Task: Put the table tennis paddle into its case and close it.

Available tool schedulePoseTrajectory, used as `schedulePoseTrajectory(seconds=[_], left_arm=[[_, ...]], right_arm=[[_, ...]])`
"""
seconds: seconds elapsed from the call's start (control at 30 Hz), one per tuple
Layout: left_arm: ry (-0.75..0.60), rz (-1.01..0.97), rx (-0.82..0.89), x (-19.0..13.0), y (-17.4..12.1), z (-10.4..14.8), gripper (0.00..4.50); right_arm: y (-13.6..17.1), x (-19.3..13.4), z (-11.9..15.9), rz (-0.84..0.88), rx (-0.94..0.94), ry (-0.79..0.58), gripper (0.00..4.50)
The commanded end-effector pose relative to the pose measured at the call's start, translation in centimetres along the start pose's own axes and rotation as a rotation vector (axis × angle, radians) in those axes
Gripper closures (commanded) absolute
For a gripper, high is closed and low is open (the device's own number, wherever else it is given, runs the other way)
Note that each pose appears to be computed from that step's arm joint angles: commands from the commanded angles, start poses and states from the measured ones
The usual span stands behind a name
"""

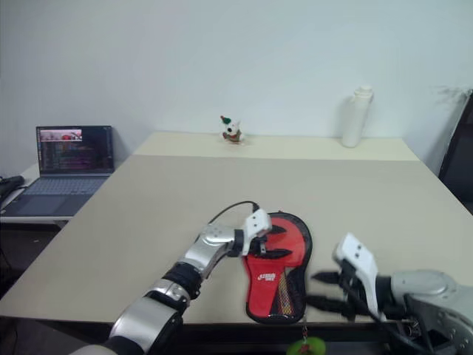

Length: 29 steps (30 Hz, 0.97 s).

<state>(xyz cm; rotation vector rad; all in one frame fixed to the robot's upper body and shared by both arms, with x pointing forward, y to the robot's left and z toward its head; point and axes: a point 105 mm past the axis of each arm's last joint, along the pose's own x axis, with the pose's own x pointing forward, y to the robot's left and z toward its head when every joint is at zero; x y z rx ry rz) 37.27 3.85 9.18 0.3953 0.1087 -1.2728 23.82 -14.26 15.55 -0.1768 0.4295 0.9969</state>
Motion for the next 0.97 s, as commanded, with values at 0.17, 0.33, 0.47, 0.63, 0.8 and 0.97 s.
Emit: schedulePoseTrajectory(seconds=[0.17, 0.33, 0.47, 0.63, 0.8, 0.97], left_arm=[[-0.12, 0.213, -0.069, -11.3, 0.3, 2.4, 0.98], [-0.095, 0.359, -0.136, -14.8, -2.0, 1.2, 0.98], [-0.098, 0.436, -0.115, -15.1, -2.0, 1.8, 0.98], [-0.062, 0.434, -0.059, -14.1, -1.9, 2.2, 0.98], [-0.038, 0.431, -0.045, -14.2, -1.1, 1.5, 0.98], [-0.046, 0.447, -0.061, -13.8, -0.6, 1.1, 0.98]], right_arm=[[-5.5, 1.3, 3.4, -0.045, -0.154, -0.216, 1.53], [-9.1, 2.1, 3.8, -0.034, -0.161, -0.247, 1.53], [-10.9, 1.9, 3.3, -0.039, -0.16, -0.223, 1.53], [-12.7, 0.5, 2.8, -0.094, -0.156, -0.204, 1.53], [-12.0, -0.1, 2.7, -0.115, -0.155, -0.199, 1.53], [-11.3, -0.8, 2.1, -0.109, -0.163, -0.148, 1.53]])
